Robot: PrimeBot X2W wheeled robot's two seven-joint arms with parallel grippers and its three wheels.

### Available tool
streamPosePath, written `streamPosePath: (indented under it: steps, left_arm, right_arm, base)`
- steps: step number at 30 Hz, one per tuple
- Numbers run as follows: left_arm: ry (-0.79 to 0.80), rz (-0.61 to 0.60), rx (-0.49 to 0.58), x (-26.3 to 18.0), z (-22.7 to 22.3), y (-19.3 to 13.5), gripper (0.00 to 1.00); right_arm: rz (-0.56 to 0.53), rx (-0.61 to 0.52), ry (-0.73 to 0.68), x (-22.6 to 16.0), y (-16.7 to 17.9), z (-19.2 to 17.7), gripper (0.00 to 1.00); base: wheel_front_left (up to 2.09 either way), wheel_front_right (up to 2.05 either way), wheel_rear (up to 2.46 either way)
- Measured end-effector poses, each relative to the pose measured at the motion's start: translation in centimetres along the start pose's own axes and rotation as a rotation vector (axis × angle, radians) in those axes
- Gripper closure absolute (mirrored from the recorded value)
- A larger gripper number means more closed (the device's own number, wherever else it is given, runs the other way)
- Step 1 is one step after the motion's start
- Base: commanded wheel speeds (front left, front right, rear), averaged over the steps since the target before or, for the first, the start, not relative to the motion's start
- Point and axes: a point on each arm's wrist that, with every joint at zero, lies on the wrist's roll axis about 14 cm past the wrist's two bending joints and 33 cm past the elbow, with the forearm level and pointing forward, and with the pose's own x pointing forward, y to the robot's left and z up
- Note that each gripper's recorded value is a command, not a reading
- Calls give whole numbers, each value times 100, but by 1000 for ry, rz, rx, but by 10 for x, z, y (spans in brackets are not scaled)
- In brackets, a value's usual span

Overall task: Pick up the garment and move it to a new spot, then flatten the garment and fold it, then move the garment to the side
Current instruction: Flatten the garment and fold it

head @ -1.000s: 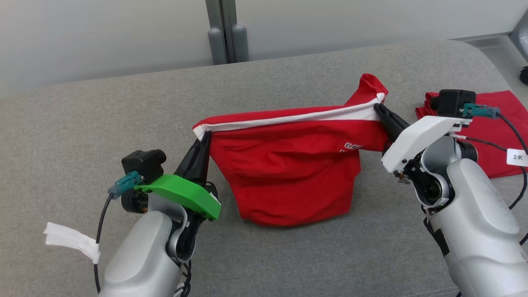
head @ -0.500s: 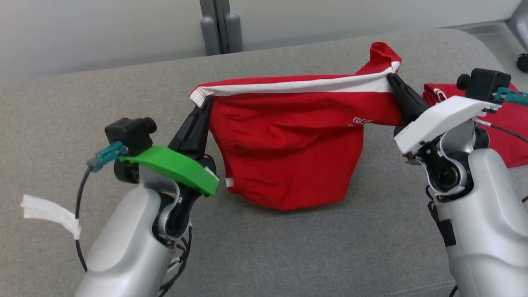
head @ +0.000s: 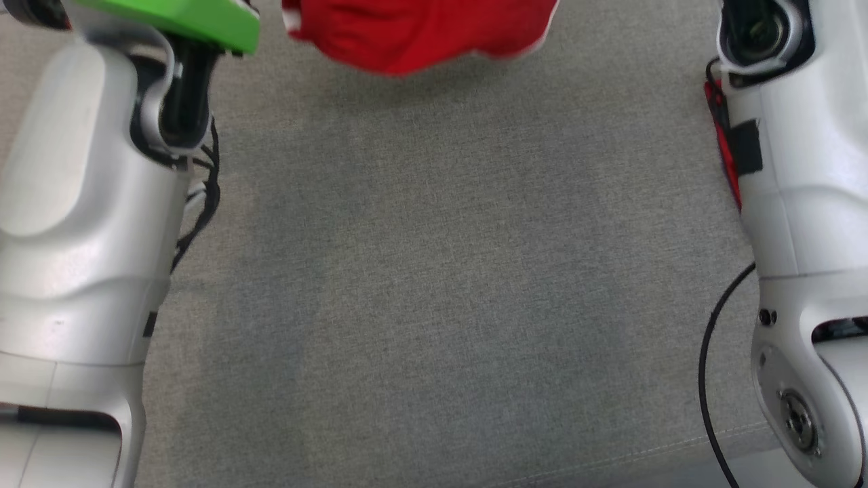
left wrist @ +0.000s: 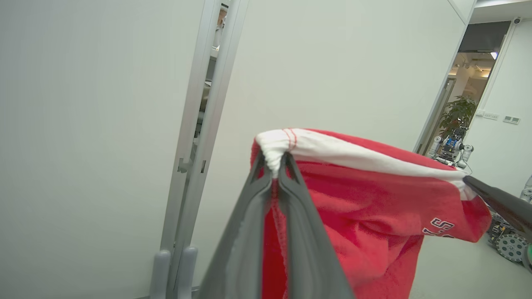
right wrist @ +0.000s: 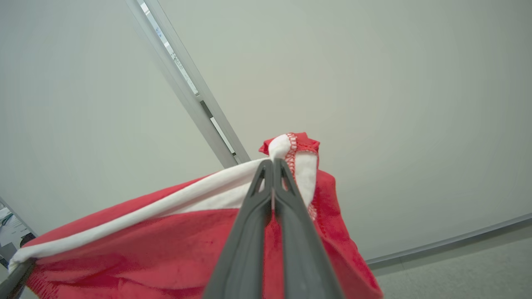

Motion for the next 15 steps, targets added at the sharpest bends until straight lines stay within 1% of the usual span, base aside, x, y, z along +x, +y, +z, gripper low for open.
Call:
streamPosePath:
  steps: [3,5,6,8,10,13,15]
  left_arm:
    - [-97,-29,16,22,15,0,100]
    - [-124,-48,19,30,15,-2,100]
    - [-125,-54,17,31,11,-2,100]
    - [-106,-69,29,31,-2,-3,100]
    - [-63,-83,43,26,-22,-3,100]
    - [45,-64,18,3,-68,2,100]
    - [87,-53,8,-11,-85,4,100]
  right_arm:
    - [35,8,-149,22,9,25,100]
    - [46,17,-190,29,11,28,100]
    - [47,20,-190,32,9,23,100]
    - [43,19,-165,33,5,7,100]
    - [38,-5,-118,32,-2,-13,100]
    - [1,-6,-11,18,-23,-59,100]
    - [-6,-7,59,7,-29,-84,100]
  base:
    - [0,0,0]
    - [0,0,0]
    - [0,0,0]
    - [0,0,0]
    - [0,0,0]
    - [0,0,0]
    - [0,0,0]
